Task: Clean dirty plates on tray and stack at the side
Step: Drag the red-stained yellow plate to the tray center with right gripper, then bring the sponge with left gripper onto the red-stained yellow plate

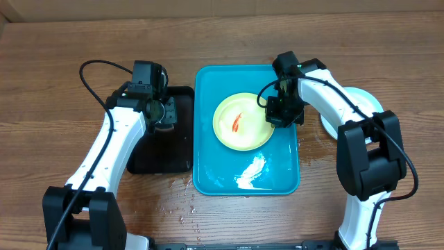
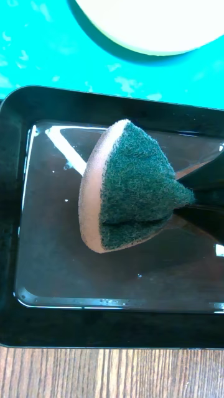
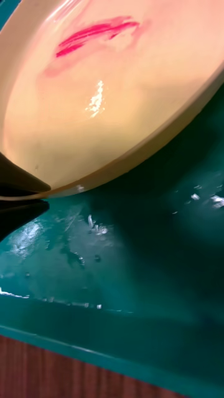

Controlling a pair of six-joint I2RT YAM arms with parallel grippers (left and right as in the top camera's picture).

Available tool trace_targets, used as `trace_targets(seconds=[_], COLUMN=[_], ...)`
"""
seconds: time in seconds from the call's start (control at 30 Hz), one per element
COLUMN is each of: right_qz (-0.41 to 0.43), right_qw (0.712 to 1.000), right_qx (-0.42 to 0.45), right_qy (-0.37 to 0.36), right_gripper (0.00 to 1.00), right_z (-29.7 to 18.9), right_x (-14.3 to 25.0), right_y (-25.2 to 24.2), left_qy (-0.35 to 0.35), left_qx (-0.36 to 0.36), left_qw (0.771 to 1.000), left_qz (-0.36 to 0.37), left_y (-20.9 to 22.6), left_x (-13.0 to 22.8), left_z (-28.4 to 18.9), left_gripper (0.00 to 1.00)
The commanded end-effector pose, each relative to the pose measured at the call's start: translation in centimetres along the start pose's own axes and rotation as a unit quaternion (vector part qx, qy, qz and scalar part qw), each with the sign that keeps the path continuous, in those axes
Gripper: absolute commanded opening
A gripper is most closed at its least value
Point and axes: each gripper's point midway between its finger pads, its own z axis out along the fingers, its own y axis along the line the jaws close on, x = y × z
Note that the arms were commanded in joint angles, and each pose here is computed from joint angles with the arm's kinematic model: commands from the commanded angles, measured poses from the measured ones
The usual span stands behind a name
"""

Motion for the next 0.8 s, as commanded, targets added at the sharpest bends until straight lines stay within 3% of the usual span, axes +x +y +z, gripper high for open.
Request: trace_targets(seconds=[0.0,0.2,0.43,0.6,0.63,0.67,0.7,0.77], right_qz=[0.001,-0.009,-0.01,-0.011,-0.01,-0.01,-0.01,-0.011], right_qw=[1.0,1.0,0.998,0.998,0.998,0.998,0.998,0.999], right_qx=[-0.013,-0.019,0.024,0.023,0.023,0.022,0.013,-0.013], right_qy=[-0.005,-0.022,-0.061,-0.064,-0.063,-0.06,-0.053,-0.038], right_gripper=[0.13,0.32,0.4,0.35,0.3,0.14,0.06,0.04], right_z=[-1.2,-1.2,-0.5,0.6,0.9,1.2,1.4,1.5], right_x=[0.5,-0.2,-1.7,-1.7,-1.6,-1.4,-1.1,-0.6], right_y=[0.9,1.5,-0.2,-0.5,-0.6,-0.6,-0.4,0.5], left_qy=[-0.008,-0.01,-0.009,-0.009,-0.009,-0.009,-0.009,-0.009], left_qx=[0.008,0.008,0.008,0.008,0.008,0.008,0.008,0.008], left_qw=[1.0,1.0,1.0,1.0,1.0,1.0,1.0,1.0], left_qz=[0.017,0.022,0.022,0.022,0.022,0.022,0.022,0.022], left_y=[-0.3,-0.3,-0.3,-0.3,-0.3,-0.3,-0.3,-0.3], left_x=[-0.6,-0.7,-0.6,-0.6,-0.6,-0.6,-0.6,-0.6], left_z=[-0.3,-0.3,-0.3,-0.3,-0.3,-0.3,-0.3,-0.3], left_gripper=[0.04,0.04,0.04,0.04,0.04,0.04,0.04,0.04])
